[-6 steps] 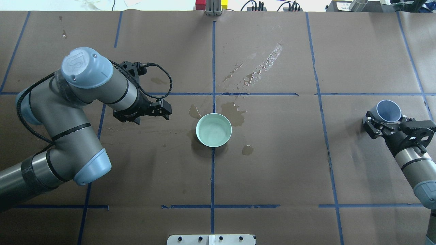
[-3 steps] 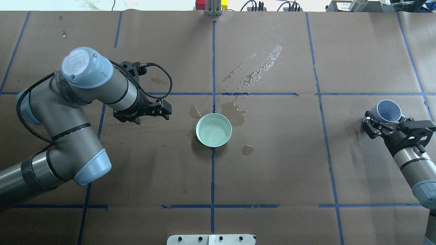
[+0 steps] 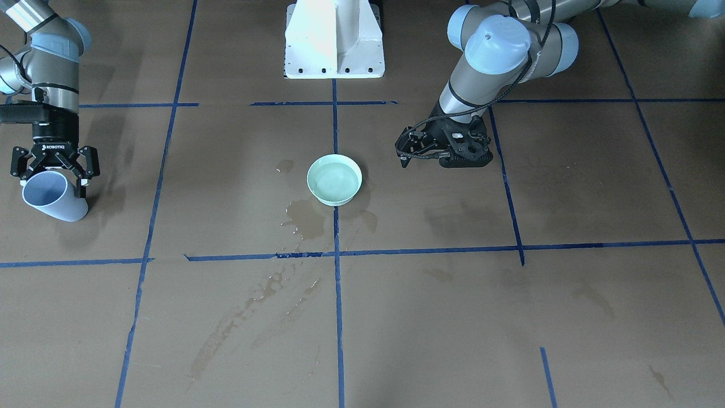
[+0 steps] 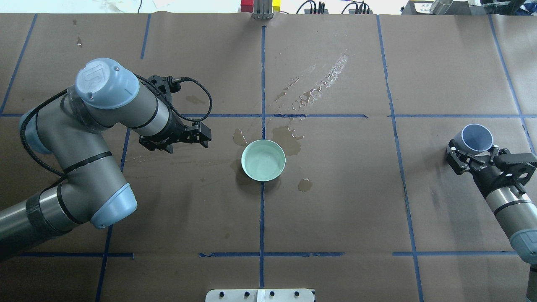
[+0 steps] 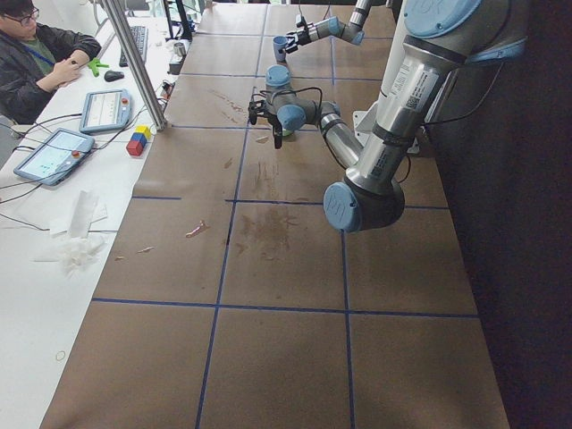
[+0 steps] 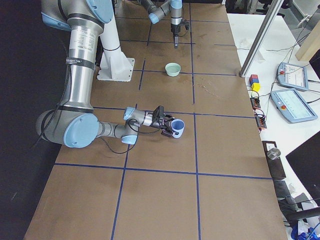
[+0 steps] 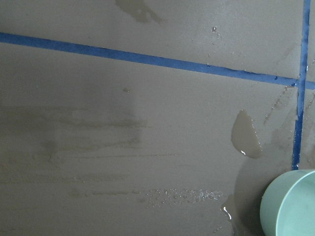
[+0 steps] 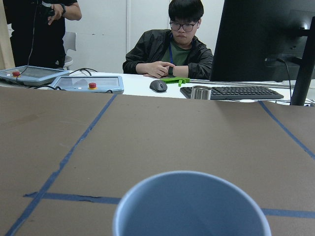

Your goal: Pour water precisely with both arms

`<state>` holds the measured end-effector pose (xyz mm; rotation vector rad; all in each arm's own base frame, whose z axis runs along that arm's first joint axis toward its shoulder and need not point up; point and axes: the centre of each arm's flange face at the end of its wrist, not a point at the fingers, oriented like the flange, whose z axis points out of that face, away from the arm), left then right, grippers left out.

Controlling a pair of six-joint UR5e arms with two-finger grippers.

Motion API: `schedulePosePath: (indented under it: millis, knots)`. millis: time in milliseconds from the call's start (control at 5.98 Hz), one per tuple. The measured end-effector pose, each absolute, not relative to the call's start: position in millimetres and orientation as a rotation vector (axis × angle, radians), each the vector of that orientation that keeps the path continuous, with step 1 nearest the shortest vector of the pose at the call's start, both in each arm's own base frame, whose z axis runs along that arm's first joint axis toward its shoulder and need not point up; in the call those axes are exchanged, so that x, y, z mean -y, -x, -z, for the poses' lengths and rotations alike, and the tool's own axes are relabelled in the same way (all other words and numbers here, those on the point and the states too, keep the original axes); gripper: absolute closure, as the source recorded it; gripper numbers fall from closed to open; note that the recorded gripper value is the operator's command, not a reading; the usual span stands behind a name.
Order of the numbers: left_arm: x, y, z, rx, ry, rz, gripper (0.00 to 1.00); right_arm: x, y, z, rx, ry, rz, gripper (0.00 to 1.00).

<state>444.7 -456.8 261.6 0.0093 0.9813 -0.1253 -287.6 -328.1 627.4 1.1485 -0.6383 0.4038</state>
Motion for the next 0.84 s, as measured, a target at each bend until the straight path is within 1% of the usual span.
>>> schedulePosePath:
  millis: [502, 837]
  knots:
    - [457, -444, -262, -0.981, -0.009, 0.125, 0.00, 288, 305, -630, 0.691, -1.170, -0.389, 0.00]
    - [457, -444, -262, -0.981, -0.009, 0.127, 0.00, 270, 301, -635, 0.712, -1.179, -0.375, 0.00]
